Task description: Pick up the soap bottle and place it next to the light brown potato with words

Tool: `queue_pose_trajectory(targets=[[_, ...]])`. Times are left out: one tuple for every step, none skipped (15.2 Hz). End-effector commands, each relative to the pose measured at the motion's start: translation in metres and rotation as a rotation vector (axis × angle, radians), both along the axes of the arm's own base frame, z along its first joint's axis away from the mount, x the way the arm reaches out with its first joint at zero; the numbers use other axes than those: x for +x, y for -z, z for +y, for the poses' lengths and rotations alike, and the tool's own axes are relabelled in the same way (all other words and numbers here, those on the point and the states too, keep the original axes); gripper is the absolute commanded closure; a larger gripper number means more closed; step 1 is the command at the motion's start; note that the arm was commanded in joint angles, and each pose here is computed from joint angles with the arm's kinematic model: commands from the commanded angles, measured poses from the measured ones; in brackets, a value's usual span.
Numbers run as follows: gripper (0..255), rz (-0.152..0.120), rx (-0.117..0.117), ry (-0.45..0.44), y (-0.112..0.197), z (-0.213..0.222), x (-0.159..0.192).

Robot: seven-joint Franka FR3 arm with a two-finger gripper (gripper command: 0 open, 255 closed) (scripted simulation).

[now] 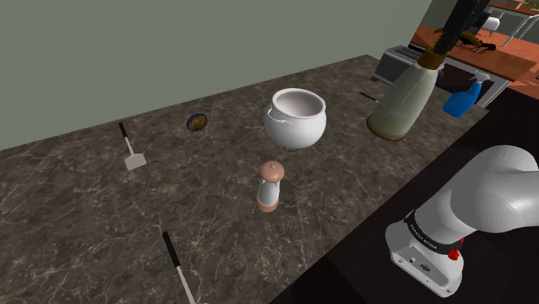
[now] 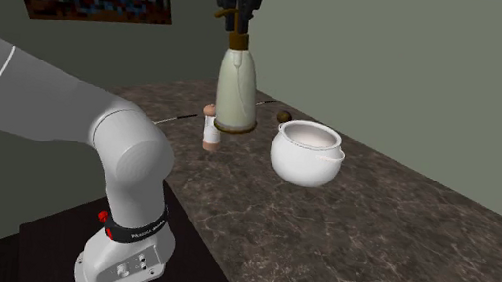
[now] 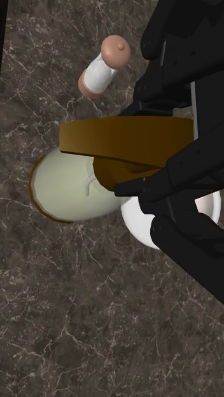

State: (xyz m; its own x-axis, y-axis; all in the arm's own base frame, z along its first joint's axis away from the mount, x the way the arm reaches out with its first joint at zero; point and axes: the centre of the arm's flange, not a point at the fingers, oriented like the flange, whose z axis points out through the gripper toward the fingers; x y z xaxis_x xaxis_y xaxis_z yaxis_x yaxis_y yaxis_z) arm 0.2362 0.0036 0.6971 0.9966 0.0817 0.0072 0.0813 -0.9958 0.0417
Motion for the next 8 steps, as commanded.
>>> queue_pose_trajectory(targets=[[255, 0.0, 0.0, 0.0, -0.011, 0.0, 0.0], [255, 0.0, 0.0, 0.0, -0.016, 0.0, 0.0], [255, 0.0, 0.0, 0.0, -0.022, 0.0, 0.0], [255, 0.0, 0.0, 0.0, -0.027, 0.0, 0.0], [255, 0.0, 0.0, 0.0, -0.032, 0.0, 0.0], [255, 0.0, 0.0, 0.0, -0.037, 0.0, 0.0], [255, 0.0, 0.0, 0.0, -0.043, 0.0, 0.0], [255, 0.0, 0.0, 0.0, -0.048, 0.0, 0.0]])
